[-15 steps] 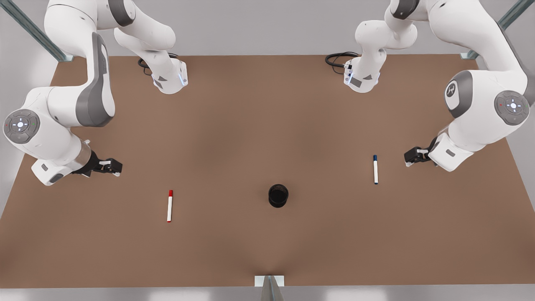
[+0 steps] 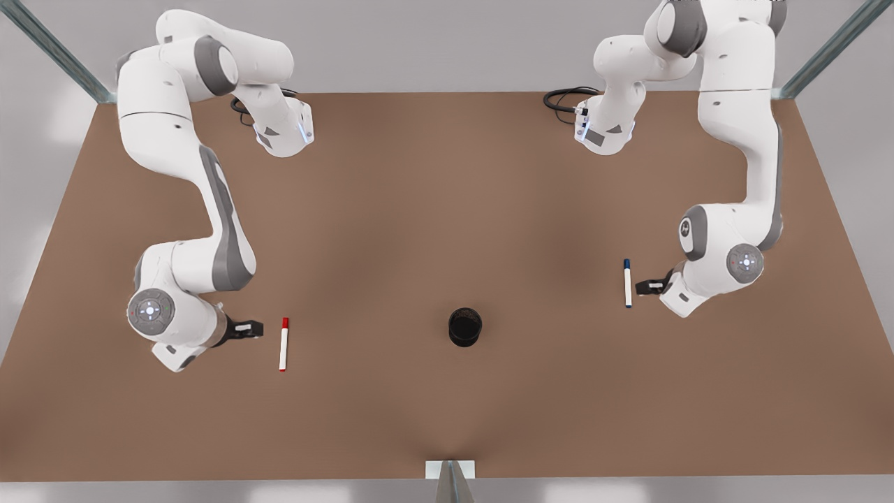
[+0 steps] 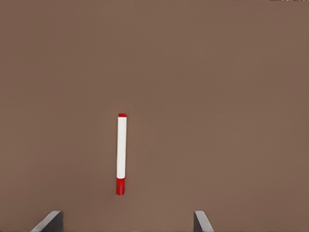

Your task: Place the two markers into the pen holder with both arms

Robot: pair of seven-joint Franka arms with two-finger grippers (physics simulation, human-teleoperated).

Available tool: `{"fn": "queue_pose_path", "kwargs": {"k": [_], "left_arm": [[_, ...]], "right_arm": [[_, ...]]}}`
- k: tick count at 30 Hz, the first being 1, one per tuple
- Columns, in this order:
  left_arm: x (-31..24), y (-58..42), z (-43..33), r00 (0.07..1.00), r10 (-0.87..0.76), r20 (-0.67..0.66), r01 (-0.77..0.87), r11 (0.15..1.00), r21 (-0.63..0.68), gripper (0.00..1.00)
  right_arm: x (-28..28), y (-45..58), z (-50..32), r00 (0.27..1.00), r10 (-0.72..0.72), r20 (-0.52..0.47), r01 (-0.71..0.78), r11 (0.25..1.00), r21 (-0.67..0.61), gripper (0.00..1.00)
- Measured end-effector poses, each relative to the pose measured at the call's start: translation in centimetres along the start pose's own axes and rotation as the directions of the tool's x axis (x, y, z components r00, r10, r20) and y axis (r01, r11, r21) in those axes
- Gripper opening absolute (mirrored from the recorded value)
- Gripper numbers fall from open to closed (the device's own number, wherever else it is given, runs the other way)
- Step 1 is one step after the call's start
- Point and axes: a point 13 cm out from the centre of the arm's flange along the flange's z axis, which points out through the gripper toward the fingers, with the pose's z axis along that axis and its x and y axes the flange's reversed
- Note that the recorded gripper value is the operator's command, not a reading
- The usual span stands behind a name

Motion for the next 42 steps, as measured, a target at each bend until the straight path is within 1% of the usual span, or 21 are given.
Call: {"fn": "queue_pose_path", "kwargs": {"k": [5, 7, 9, 11, 12, 14, 16, 18, 20, 23, 25, 27, 30, 36, 37, 39, 42], "left_arm": [[-1.6, -1.1, 5.2, 0.997, 0.027, 0.072, -0.027, 1.0, 0.0, 0.99], [-1.8, -1.1, 6.7, 0.995, 0.034, 0.094, -0.034, 0.999, -0.002, 0.9], [-1.3, -0.9, 8.0, 0.994, 0.039, 0.105, -0.039, 0.999, -0.004, 0.9], [-0.9, -0.9, 8.7, 0.992, 0.046, 0.119, -0.046, 0.999, -0.006, 0.9], [-0.9, -0.8, 8.8, 0.99, 0.052, 0.128, -0.051, 0.999, -0.007, 0.84], [-0.9, -0.9, 8.7, 0.987, 0.067, 0.145, -0.066, 0.998, -0.01, 0.82], [-0.4, -1.5, 8.9, 0.985, 0.086, 0.151, -0.086, 0.996, -0.01, 0.81], [0.0, -1.9, 9.3, 0.983, 0.105, 0.15, -0.104, 0.994, -0.01, 0.76], [0.2, -2.1, 9.4, 0.981, 0.122, 0.153, -0.121, 0.993, -0.012, 0.73], [0.2, -2.1, 9.7, 0.978, 0.141, 0.154, -0.141, 0.99, -0.015, 0.7], [0.2, -2.0, 10.0, 0.976, 0.152, 0.154, -0.151, 0.988, -0.017, 0.69], [0.2, -1.9, 10.2, 0.975, 0.162, 0.151, -0.161, 0.987, -0.019, 0.64], [0.2, -1.8, 10.5, 0.973, 0.176, 0.149, -0.175, 0.984, -0.021, 0.6], [0.2, -1.6, 10.9, 0.969, 0.198, 0.145, -0.196, 0.98, -0.024, 0.55], [0.2, -1.6, 11.0, 0.969, 0.201, 0.144, -0.2, 0.98, -0.025, 0.54], [0.3, -1.6, 11.1, 0.968, 0.206, 0.142, -0.205, 0.978, -0.025, 0.5], [0.3, -1.5, 11.2, 0.967, 0.213, 0.14, -0.212, 0.977, -0.026, 0.46]], "right_arm": [[-2.5, 2.8, 8.1, 1.0, -0.016, 0.018, 0.016, 1.0, -0.008, 1.0], [-2.8, 3.3, 9.4, 1.0, -0.001, 0.026, 0.002, 1.0, -0.021, 1.0], [-2.7, 3.6, 11.1, 1.0, 0.015, 0.027, -0.014, 0.999, -0.035, 1.0], [-2.3, 3.6, 13.2, 0.999, 0.034, 0.018, -0.033, 0.998, -0.05, 0.96], [-2.3, 3.6, 13.9, 0.999, 0.044, 0.019, -0.043, 0.997, -0.058, 0.94], [-2.3, 3.8, 15.1, 0.998, 0.061, 0.017, -0.059, 0.996, -0.07, 0.89], [-2.2, 3.4, 16.3, 0.997, 0.079, 0.014, -0.077, 0.994, -0.078, 0.81], [-2.1, 3.3, 17.0, 0.996, 0.089, 0.014, -0.088, 0.993, -0.083, 0.69], [-2.1, 3.5, 17.2, 0.995, 0.095, 0.019, -0.093, 0.992, -0.085, 0.64], [-1.9, 3.8, 17.6, 0.995, 0.097, 0.017, -0.095, 0.992, -0.085, 0.61], [-1.9, 3.8, 17.8, 0.995, 0.101, 0.019, -0.099, 0.991, -0.086, 0.61], [-2.1, 3.6, 17.7, 0.994, 0.107, 0.026, -0.105, 0.991, -0.087, 0.61], [-2.2, 3.5, 17.9, 0.993, 0.115, 0.029, -0.112, 0.99, -0.089, 0.54], [-1.9, 3.6, 19.2, 0.993, 0.121, 0.018, -0.119, 0.989, -0.09, 0.5], [-1.9, 3.7, 19.2, 0.992, 0.121, 0.018, -0.119, 0.989, -0.091, 0.48], [-1.9, 3.7, 19.3, 0.992, 0.122, 0.018, -0.12, 0.988, -0.093, 0.4], [-1.9, 3.8, 19.3, 0.992, 0.122, 0.019, -0.12, 0.988, -0.096, 0.36]]}}
